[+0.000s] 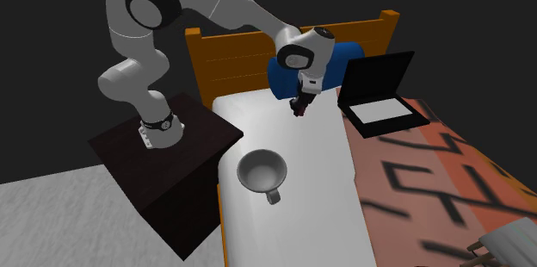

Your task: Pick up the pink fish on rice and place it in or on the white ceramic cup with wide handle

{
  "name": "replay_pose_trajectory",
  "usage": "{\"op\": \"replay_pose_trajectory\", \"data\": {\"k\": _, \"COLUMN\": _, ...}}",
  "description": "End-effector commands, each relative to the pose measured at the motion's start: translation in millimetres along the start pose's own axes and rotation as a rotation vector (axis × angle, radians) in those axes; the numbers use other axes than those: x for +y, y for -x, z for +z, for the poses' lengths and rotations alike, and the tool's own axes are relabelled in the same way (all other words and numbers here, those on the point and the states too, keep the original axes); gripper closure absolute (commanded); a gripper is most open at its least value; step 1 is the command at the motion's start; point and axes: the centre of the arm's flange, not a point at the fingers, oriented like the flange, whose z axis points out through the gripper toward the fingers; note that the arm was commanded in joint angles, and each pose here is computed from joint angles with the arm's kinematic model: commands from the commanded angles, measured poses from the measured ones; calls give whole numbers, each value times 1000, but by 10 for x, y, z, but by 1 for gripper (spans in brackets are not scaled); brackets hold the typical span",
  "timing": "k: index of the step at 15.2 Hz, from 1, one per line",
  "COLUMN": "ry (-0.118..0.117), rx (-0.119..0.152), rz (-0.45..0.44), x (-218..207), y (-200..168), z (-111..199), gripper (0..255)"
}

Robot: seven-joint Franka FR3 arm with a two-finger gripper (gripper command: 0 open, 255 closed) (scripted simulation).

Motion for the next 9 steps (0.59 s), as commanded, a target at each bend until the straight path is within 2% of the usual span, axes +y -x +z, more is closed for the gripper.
{"op": "replay_pose_trajectory", "data": {"k": 1, "ry": 0, "rx": 0, "rz": 0, "x": 263, "y": -63, "z": -4, "gripper": 255}}
{"op": "replay_pose_trajectory", "data": {"k": 9, "ry": 0, "rx": 0, "rz": 0, "x": 1288, "y": -317, "z": 3, "gripper": 255}}
